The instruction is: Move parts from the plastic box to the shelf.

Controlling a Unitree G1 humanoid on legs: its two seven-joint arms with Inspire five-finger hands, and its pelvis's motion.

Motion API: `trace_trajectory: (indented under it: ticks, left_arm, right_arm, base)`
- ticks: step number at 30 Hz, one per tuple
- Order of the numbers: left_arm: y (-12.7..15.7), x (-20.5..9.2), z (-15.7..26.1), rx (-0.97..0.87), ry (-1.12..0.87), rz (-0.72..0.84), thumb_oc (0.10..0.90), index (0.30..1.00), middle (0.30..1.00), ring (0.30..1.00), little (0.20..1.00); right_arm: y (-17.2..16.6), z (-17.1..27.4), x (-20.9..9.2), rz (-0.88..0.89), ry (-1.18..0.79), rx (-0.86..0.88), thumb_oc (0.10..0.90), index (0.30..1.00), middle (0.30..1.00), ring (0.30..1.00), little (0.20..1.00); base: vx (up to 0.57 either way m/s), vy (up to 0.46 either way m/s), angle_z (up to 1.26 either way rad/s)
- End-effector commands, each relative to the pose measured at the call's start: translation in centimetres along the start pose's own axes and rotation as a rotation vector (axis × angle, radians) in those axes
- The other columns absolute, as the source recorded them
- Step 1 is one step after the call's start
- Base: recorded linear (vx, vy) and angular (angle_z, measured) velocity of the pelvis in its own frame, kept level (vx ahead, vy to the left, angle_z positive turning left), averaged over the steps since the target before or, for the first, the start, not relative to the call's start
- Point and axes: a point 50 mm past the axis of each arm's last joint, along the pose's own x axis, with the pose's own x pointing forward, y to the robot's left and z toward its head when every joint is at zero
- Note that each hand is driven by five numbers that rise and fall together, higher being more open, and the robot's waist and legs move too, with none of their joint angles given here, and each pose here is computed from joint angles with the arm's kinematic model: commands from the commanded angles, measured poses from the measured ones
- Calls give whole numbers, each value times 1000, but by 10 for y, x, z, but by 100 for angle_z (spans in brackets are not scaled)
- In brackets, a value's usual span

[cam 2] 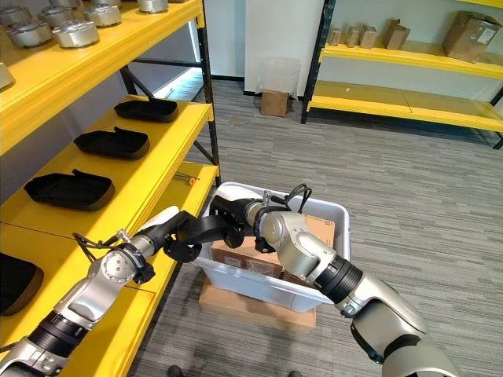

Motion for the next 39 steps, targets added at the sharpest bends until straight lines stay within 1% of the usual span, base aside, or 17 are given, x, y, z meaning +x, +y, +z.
trace_trajectory:
  ticks: [1,4,7,10,14,17,21,24,26,28,29,32,33,39]
  left_arm:
    - [16,12,69,56,-323,40,400,300,300,300,300]
    - [15,12,68,60,-324,38,400,300,300,300,300]
    - [13,11,68,62,-332,26,400,300,300,300,300]
    - [11,12,69,64,-337,8,400,300,300,300,300]
    - [7,13,72,70,-338,-7,400,300,300,300,300]
    - [6,14,71,72,-334,-13,400,300,300,300,300]
    - [5,15,69,69,-325,-14,400,300,300,300,300]
    - [6,15,62,66,-309,-7,400,300,300,300,300]
    - [7,14,59,64,-303,-5,400,300,300,300,300]
    - [7,14,57,65,-300,-2,400,300,300,300,300]
    - [9,13,53,64,-290,7,400,300,300,300,300]
    - [11,11,50,64,-281,14,400,300,300,300,300]
    - [12,10,47,64,-275,23,400,300,300,300,300]
    - [18,8,41,49,-262,79,400,300,300,300,300]
  right_arm:
    - [-75,103,-27,-356,-463,32,900,1000,1000,1000,1000]
    - [-73,108,-27,-327,-511,113,900,1000,1000,1000,1000]
    - [-70,119,-29,-287,-606,212,900,1000,1000,1000,1000]
    - [-61,133,-31,-146,-707,394,900,1000,1000,1000,1000]
    - [-53,145,-31,-108,-779,580,900,1000,1000,1000,1000]
    - [-55,143,-31,-107,-796,673,900,1000,1000,1000,1000]
    - [-60,135,-33,-148,-809,775,900,1000,1000,1000,1000]
    - [-69,118,-40,-162,-830,934,900,1000,1000,1000,1000]
    - [-74,108,-45,-181,-838,981,900,1000,1000,1000,1000]
    - [-79,97,-51,-222,-837,1005,900,1000,1000,1000,1000]
    - [-86,86,-59,-259,-840,1043,900,1000,1000,1000,1000]
    - [-92,75,-66,-272,-843,1070,900,1000,1000,1000,1000]
    - [-96,66,-72,-321,-839,1080,900,1000,1000,1000,1000]
    - [-110,34,-87,-503,-835,1142,900,1000,1000,1000,1000]
  base:
    - [0,0,0]
    - [0,0,0]
    - [0,0,0]
    - [0,0,0]
    - [0,0,0]
    - [2,2,1]
    - [0,0,0]
    - [14,6,-3]
    - [0,0,0]
    - [3,-6,-2]
    - [0,0,0]
    - [7,-7,-5]
    - [5,1,-7]
    - [7,9,-9]
